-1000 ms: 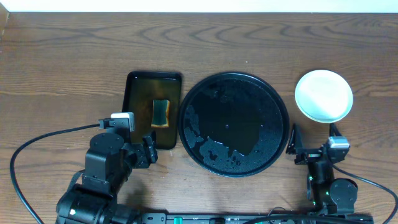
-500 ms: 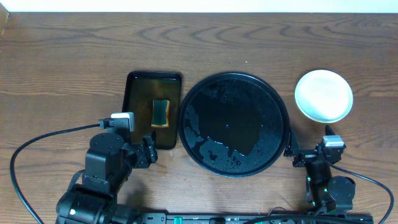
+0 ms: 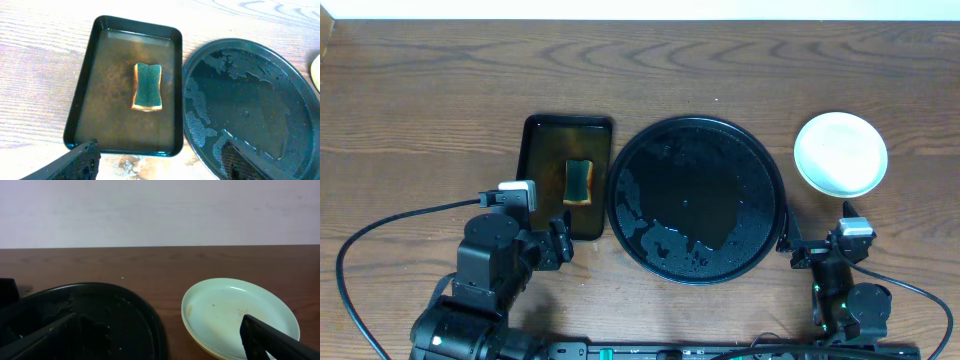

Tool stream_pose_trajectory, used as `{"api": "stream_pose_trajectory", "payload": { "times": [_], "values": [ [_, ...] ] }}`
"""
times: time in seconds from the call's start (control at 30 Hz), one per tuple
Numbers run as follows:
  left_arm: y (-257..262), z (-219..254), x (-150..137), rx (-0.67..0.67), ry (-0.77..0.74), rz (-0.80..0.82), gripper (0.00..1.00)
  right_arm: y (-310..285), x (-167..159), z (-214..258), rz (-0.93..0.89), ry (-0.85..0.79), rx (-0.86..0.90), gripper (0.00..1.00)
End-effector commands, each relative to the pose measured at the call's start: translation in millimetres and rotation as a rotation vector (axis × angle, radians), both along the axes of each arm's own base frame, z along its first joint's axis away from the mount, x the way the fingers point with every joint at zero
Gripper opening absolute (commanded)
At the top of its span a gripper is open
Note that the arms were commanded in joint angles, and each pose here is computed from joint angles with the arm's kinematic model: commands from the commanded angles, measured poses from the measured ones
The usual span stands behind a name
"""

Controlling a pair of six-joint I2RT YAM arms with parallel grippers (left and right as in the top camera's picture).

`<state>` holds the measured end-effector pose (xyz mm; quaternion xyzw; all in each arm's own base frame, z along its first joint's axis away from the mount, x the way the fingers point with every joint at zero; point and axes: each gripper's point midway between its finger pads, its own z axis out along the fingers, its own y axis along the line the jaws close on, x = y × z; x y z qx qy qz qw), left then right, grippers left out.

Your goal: Clean dirty plates on tray and stack at the side

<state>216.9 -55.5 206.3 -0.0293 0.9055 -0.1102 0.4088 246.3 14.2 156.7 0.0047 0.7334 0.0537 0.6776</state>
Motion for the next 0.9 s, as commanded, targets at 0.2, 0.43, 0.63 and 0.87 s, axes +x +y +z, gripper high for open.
{"api": "stream_pose_trajectory", "payload": {
  "times": [0.2,0.43,0.63,0.87],
  "values": [
    [13.0,-6.1,-7.1,0.018,0.029,0.049,0.78,0.5,-0.1,-1.0,0.006,0.002,-0.016,0.99],
    [34.6,-40.5,-11.3,-0.049,-0.028,0.151,0.78,0.5,-0.1,-1.0,0.006,0.002,-0.016,0.99],
    [42.1,-66.5,0.5,-0.089,-0.219,0.182,0.78,0.5,-0.2,-1.0,0.006,0.002,-0.016,0.99],
    [53.1,-49.7,20.8,-0.052,-0.534,0.189,0.78,0.5,-0.2,-1.1,0.006,0.003,-0.016,0.99]
  ]
}}
